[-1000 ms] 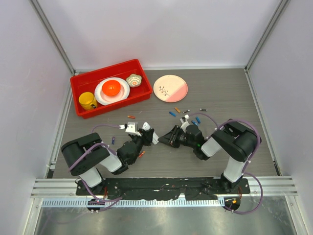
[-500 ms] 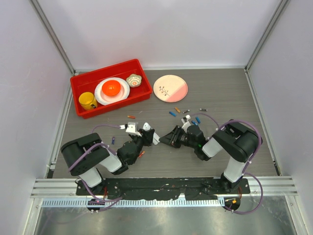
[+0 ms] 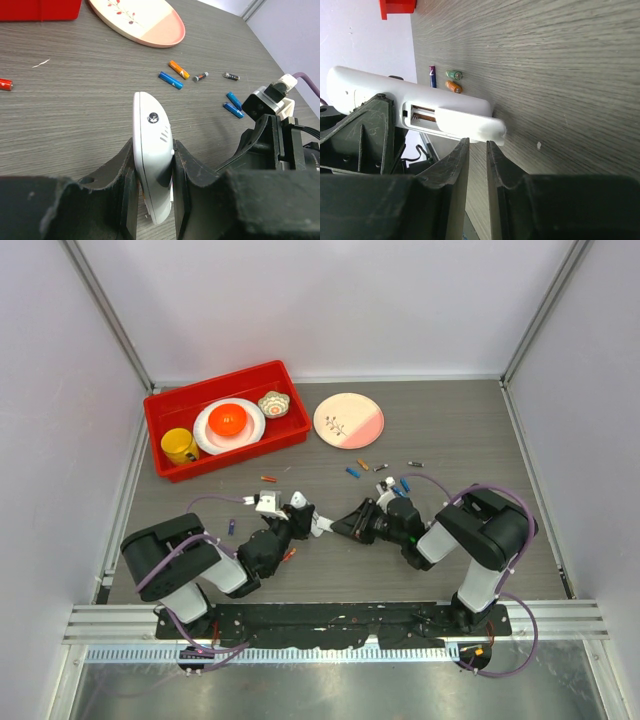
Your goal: Load the batteries into the remote control
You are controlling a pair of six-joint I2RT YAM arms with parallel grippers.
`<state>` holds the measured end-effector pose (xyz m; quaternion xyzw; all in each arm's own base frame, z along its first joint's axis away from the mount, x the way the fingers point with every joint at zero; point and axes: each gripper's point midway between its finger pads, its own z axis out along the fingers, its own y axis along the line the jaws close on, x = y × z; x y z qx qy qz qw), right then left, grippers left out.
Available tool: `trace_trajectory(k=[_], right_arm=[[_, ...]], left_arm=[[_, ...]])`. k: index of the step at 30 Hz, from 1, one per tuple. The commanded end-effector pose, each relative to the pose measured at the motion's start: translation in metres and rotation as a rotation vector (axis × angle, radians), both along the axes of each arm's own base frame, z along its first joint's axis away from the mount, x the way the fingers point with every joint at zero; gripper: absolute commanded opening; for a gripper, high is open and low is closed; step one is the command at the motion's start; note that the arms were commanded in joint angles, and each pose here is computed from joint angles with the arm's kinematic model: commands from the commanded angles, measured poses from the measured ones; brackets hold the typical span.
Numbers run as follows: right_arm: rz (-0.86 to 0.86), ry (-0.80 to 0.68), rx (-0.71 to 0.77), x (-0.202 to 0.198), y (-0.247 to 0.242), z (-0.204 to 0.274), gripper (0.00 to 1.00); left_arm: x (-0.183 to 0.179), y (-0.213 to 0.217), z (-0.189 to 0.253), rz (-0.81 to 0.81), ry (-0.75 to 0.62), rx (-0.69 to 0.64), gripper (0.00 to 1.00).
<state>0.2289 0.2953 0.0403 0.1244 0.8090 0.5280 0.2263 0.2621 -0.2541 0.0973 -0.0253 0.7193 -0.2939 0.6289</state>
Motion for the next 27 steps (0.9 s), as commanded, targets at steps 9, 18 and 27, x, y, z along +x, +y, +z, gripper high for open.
trace_trajectory(k=[9, 18, 27], right_arm=[[-0.032, -0.101, -0.041, 0.009, -0.023, 0.017, 0.38], [-0.145, -0.376, -0.472, 0.049, -0.072, 0.095, 0.54], [-0.336, -0.347, -0.973, 0.076, -0.153, 0.104, 0.68]], left_arm=[[0.002, 0.027, 0.001, 0.099, -0.004, 0.106, 0.00], [0.009, 0.031, 0.058, 0.147, 0.002, 0.136, 0.00], [-0.020, 0.008, 0.117, -0.171, 0.139, -0.124, 0.11]])
